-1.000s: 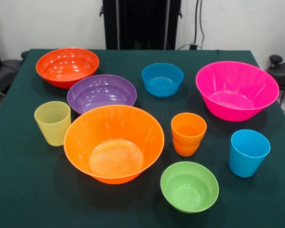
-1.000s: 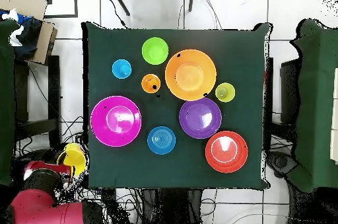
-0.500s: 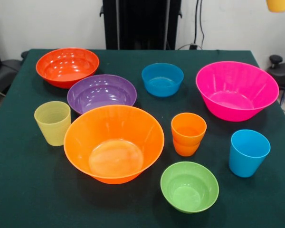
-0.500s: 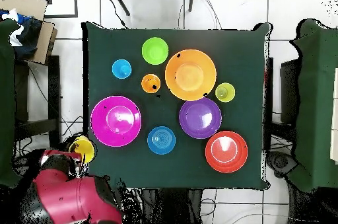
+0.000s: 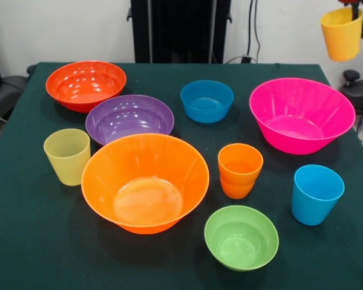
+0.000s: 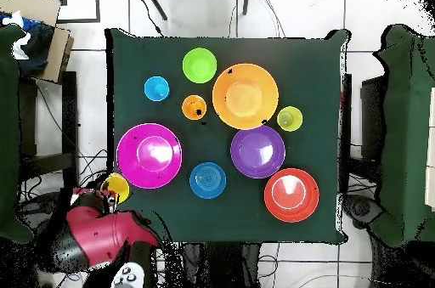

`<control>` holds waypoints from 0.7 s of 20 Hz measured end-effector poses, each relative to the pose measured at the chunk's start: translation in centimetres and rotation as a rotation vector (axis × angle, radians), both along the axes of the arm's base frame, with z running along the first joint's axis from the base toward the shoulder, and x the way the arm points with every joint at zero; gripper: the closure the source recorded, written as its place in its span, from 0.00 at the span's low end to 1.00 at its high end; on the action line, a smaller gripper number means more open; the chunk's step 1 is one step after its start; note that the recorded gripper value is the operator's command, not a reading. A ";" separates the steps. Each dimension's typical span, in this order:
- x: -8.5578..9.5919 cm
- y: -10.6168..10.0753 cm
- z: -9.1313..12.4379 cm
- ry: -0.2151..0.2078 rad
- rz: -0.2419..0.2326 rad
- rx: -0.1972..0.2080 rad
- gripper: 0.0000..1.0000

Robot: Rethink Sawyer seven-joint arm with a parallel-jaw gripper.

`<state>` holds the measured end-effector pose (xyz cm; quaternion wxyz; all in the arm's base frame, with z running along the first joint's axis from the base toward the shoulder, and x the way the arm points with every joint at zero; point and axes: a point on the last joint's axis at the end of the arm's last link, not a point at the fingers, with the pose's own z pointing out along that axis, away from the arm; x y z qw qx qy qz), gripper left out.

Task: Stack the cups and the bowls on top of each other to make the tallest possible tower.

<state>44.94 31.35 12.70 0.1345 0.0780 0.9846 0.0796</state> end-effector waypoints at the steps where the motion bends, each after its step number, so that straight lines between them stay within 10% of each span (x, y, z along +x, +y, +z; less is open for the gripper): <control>1: -0.2 0.0 -0.6 0.001 0.003 -0.001 1.00; 14: -2.4 0.1 -5.8 0.030 0.032 -0.013 1.00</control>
